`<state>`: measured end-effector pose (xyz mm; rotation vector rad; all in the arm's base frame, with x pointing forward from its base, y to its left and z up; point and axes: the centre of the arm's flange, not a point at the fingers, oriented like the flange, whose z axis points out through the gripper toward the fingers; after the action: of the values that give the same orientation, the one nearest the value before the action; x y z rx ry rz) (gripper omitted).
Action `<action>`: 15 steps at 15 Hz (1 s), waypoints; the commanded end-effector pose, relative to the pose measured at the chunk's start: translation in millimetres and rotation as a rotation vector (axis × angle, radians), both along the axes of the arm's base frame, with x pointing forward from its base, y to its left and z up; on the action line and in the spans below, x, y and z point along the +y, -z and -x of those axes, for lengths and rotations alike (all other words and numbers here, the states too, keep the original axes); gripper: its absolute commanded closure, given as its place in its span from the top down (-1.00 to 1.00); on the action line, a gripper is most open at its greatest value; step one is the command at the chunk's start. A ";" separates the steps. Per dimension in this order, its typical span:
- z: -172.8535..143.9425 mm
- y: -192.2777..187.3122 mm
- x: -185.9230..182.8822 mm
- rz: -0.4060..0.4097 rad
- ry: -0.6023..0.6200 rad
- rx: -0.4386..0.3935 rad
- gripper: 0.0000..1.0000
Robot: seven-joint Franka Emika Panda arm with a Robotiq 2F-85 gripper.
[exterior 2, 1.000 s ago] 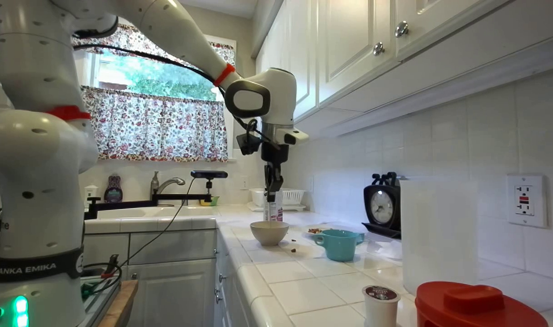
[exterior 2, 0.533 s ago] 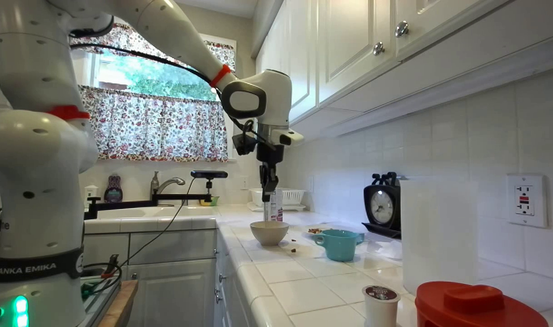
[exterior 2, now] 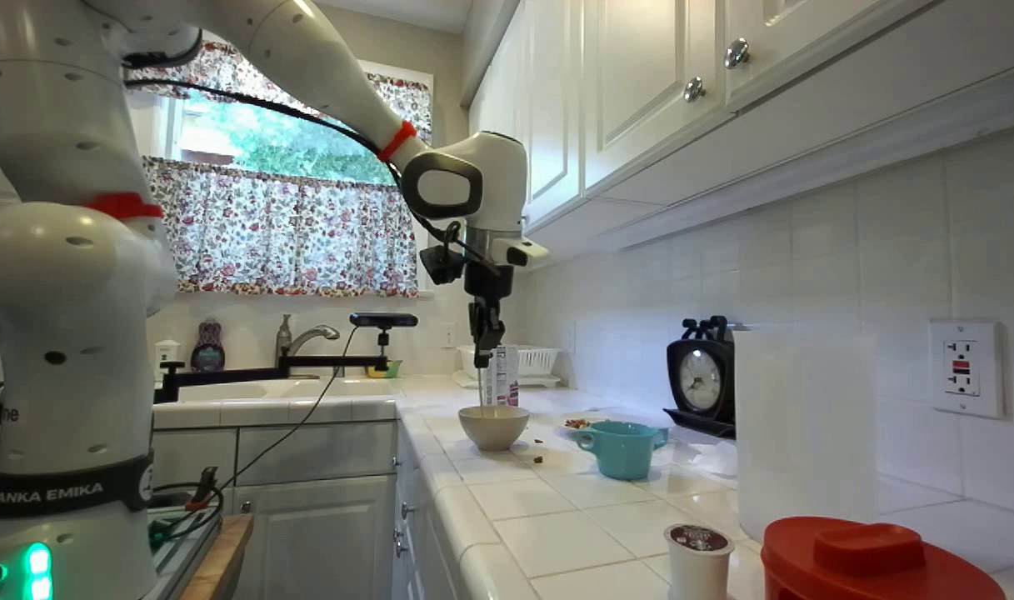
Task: Use the straw to stir in the brown bowl
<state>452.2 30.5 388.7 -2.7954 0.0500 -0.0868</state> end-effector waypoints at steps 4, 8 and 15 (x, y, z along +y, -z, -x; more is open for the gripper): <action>-21.6 4.8 -4.2 0.015 0.025 -0.010 -0.99; -25.0 5.7 -15.5 0.018 0.050 -0.019 -0.99; -7.9 -10.4 -25.4 -0.014 0.050 -0.042 -0.99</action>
<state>470.1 9.7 386.8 -2.7988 0.1209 -0.1333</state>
